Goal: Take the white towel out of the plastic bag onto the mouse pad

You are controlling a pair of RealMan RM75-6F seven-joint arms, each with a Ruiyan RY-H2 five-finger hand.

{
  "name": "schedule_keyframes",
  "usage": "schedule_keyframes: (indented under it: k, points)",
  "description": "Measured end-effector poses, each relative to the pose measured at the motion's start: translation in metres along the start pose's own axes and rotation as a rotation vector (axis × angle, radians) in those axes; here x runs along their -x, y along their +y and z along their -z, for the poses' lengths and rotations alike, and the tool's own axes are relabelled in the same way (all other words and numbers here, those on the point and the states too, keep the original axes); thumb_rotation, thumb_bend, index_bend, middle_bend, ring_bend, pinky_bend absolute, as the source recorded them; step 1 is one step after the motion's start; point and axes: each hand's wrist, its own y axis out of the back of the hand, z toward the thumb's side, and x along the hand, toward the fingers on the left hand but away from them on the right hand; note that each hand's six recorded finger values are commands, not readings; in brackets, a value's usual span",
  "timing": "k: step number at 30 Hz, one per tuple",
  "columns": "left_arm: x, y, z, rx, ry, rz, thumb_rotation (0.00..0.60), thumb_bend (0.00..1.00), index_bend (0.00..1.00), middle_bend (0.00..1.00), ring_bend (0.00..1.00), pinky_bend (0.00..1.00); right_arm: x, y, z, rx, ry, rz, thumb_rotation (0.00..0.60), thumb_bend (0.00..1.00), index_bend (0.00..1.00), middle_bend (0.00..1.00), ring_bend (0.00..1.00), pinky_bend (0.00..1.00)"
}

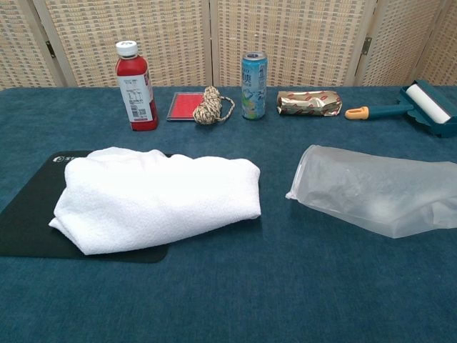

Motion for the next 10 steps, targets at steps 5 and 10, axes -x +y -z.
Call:
schedule_keyframes:
  k: [5, 10]
  points:
    - [0.004, 0.005, 0.01, -0.019, 0.024, -0.014, 0.6, 0.04, 0.04, 0.22, 0.35, 0.58, -0.009, -0.002, 0.004, 0.007, -0.014, 0.001, 0.6, 0.0, 0.16, 0.26, 0.18, 0.38]
    - [0.01, 0.006, 0.015, -0.015, 0.039, -0.016, 0.6, 0.04, 0.05, 0.22, 0.35, 0.58, -0.015, -0.006, 0.007, 0.022, -0.025, -0.004, 0.6, 0.0, 0.16, 0.26, 0.18, 0.38]
